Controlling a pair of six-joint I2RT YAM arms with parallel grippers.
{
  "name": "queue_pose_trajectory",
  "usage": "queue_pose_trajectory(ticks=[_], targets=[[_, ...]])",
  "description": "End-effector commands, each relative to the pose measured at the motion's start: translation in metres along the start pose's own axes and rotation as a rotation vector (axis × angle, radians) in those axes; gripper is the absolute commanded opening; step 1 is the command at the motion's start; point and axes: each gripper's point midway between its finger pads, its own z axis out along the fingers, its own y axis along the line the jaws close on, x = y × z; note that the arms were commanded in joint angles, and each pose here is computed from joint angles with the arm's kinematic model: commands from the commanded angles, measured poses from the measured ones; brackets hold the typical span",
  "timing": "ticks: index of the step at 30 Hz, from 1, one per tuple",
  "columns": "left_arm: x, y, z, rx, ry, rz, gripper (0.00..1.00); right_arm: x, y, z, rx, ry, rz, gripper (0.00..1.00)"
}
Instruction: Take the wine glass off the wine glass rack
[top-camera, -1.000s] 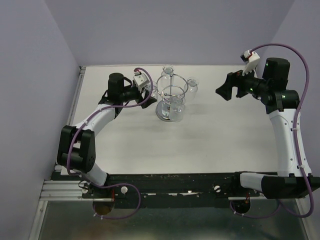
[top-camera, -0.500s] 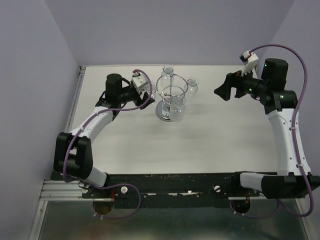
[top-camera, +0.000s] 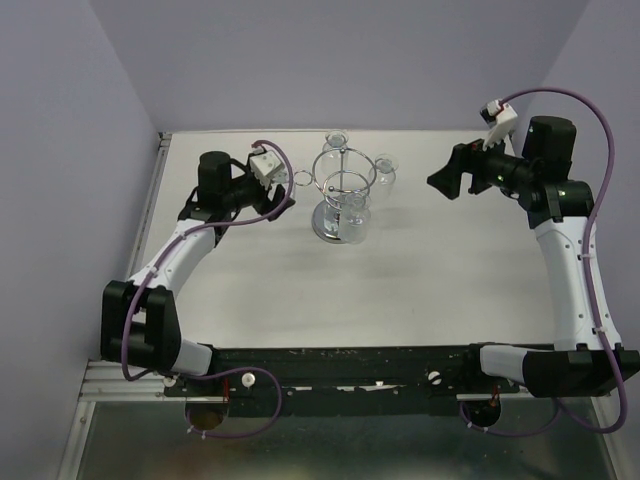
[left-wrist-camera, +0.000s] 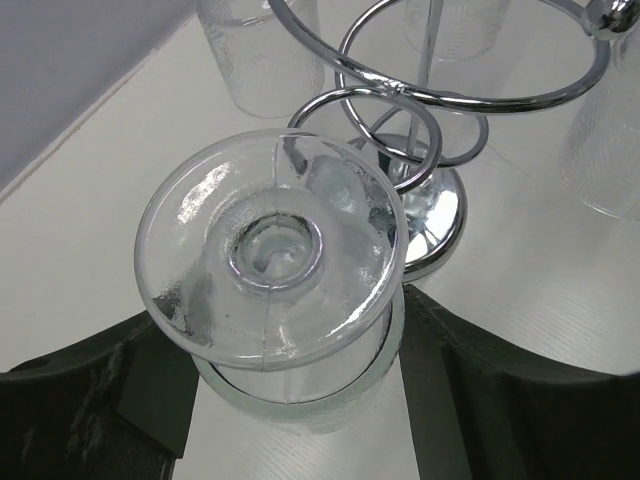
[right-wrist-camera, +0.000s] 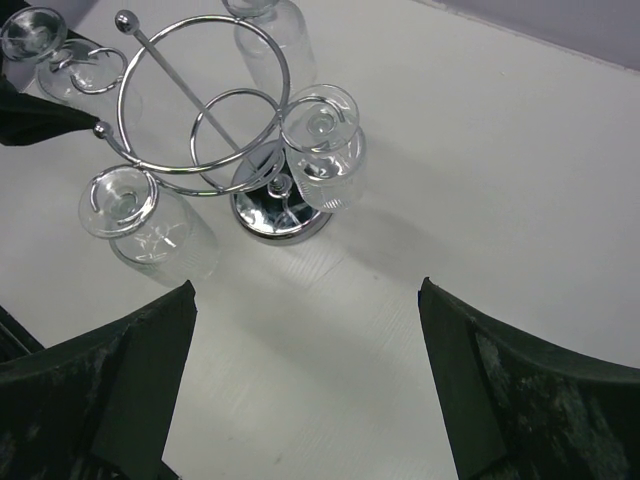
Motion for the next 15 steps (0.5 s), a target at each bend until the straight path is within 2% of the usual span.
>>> queue_pose_trajectory(ticks=[1, 4, 9, 15], targets=[[-0.027, 0.012, -0.024, -0.085, -0.032, 0.003, 0.0, -0.01, -0.015, -0.001, 0.08, -0.054, -0.035, 0.99], [-0.04, 0.014, -0.038, -0.127, -0.015, -0.034, 0.0, -0.025, -0.022, -0.008, 0.137, -0.109, -0.116, 0.99], [-0.088, 0.012, -0.066, -0.171, -0.005, -0.071, 0.0, -0.046, -0.025, -0.016, 0.176, -0.19, -0.22, 0.97], [-0.114, -0.001, -0.09, -0.171, 0.042, -0.185, 0.0, -0.055, 0.037, 0.002, 0.056, -0.289, -0.48, 0.95]])
